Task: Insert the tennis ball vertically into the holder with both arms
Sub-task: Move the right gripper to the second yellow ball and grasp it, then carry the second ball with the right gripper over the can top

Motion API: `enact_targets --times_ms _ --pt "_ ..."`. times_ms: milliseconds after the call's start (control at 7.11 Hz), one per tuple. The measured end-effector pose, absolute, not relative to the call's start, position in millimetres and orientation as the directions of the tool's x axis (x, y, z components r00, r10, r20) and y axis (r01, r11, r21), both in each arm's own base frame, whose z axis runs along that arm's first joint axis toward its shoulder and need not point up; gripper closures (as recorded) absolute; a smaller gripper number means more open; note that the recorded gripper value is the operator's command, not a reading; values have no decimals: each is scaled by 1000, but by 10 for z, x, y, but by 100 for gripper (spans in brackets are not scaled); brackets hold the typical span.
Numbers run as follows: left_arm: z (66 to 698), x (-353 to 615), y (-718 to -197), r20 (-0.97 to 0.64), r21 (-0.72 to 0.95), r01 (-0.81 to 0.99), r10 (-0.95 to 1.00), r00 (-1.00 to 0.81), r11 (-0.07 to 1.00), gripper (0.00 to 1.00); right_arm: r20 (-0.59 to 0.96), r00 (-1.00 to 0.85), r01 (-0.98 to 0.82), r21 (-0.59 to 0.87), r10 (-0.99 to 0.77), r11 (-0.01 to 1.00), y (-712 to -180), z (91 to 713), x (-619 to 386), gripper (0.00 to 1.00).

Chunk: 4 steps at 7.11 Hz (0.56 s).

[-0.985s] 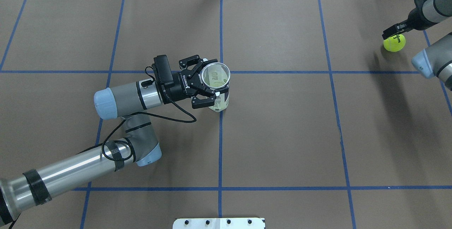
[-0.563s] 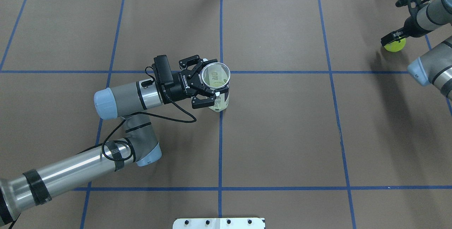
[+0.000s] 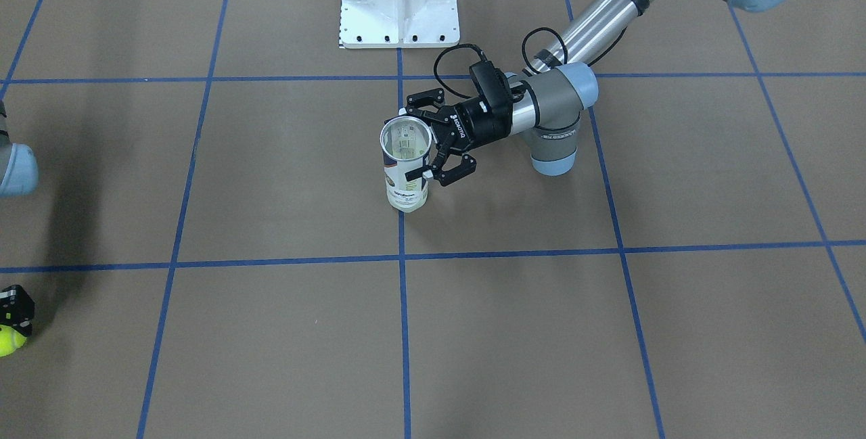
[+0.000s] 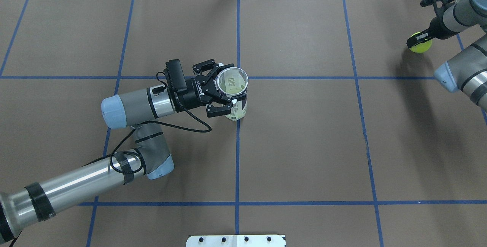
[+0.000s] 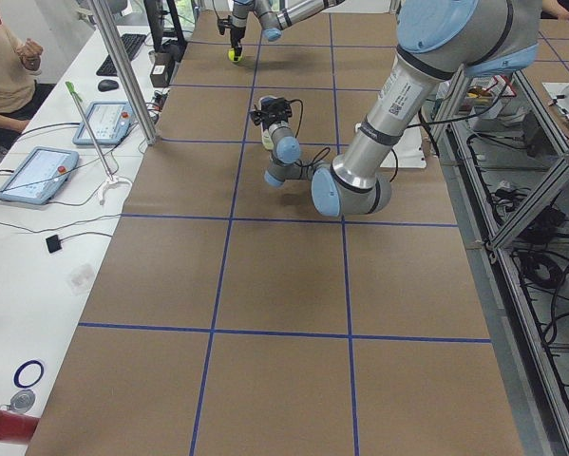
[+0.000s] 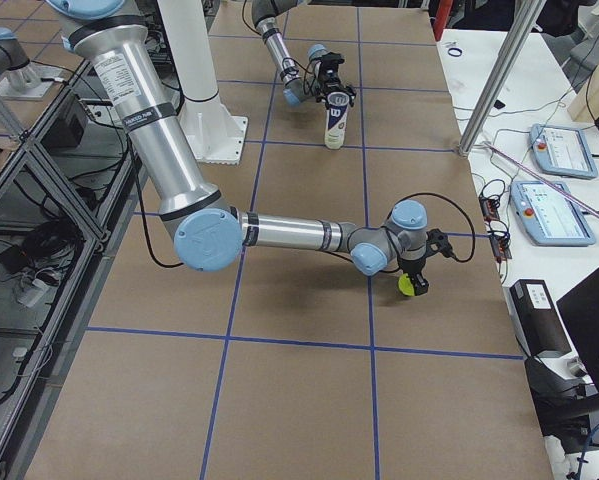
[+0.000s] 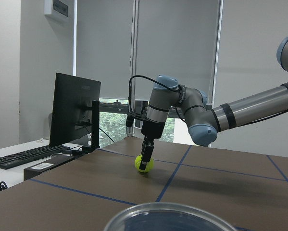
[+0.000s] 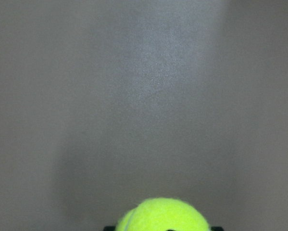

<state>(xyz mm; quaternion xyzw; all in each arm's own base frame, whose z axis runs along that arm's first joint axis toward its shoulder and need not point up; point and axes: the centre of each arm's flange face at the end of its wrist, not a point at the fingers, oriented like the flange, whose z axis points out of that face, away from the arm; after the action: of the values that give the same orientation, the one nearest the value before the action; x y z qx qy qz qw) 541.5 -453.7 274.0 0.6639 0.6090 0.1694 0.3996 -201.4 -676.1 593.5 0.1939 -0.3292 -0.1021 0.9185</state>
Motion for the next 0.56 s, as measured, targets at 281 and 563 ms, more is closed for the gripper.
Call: enact_targets --times_ms 281,563 --pt "2736 5419 -4528 -262 736 674 944 199 62 2 688 691 -105 399 -222 911 -6730 5107 -2151 100" --pt "2735 5430 -4514 -262 736 674 945 196 64 2 817 567 -265 301 -105 916 -6539 4191 -2535 100"
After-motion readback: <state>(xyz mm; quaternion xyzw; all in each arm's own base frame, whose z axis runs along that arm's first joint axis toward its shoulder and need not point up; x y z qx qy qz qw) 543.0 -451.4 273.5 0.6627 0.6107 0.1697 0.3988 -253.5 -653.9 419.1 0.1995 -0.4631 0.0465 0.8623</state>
